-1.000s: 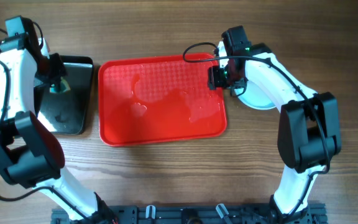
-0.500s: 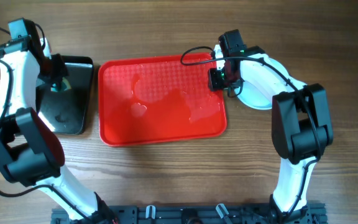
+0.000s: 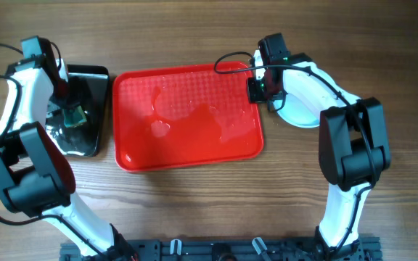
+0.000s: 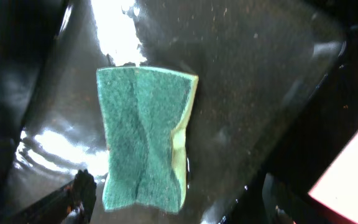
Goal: Clean dirty plates on tray and stack at the side
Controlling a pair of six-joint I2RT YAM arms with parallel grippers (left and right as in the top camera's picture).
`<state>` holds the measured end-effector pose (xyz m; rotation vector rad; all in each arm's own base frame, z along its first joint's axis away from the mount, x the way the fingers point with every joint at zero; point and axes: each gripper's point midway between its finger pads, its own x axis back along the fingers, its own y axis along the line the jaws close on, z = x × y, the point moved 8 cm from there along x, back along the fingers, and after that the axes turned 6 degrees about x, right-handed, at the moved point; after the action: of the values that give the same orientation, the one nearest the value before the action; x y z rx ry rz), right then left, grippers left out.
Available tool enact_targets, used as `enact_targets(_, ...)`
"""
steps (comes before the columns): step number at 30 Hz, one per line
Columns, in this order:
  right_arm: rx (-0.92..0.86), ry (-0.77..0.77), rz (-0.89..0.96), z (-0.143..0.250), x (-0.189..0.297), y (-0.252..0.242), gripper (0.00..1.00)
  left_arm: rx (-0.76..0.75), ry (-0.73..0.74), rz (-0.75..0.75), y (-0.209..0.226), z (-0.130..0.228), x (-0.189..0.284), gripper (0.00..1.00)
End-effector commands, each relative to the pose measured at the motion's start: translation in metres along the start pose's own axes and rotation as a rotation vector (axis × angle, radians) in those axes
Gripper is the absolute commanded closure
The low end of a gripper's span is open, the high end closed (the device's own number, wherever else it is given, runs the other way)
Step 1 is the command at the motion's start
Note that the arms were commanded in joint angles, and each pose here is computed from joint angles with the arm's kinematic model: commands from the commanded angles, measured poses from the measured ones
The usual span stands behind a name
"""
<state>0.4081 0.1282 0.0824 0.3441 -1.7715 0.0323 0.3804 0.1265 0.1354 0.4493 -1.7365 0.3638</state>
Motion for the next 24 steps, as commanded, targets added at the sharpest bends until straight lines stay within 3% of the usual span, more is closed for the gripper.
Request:
enact_targets(1, -0.092, 0.015, 0.012, 0.000, -0.004, -0.004, 0.96, 0.075, -0.059, 0.010, -0.001, -0.016, 0.023, 0.14)
enact_targets(7, -0.305, 0.100, 0.083, 0.016, -0.002, -0.014, 0.96, 0.105, -0.065, 0.015, -0.003, -0.015, 0.027, 0.13)
enact_targets(16, -0.374, 0.129, 0.086, 0.020, 0.005, -0.014, 0.96, 0.123, -0.090, 0.021, -0.003, -0.020, 0.035, 0.11)
enact_targets(19, -0.300, -0.007, 0.054, -0.009, 0.053, -0.013, 0.57, 0.126, -0.172, 0.042, -0.004, -0.032, 0.070, 0.09)
enact_targets(22, -0.142, -0.185, 0.038, -0.030, 0.140, 0.000, 0.40, 0.112, -0.238, 0.112, -0.009, -0.032, 0.121, 0.06)
enact_targets(23, -0.109, -0.267, 0.033, -0.027, 0.178, 0.006, 0.29, 0.083, -0.259, 0.266, -0.023, -0.022, 0.155, 0.00)
enact_targets(24, -0.101, -0.322, 0.028, -0.022, 0.204, 0.010, 0.29, 0.078, -0.273, 0.350, -0.028, -0.015, 0.173, 0.00)
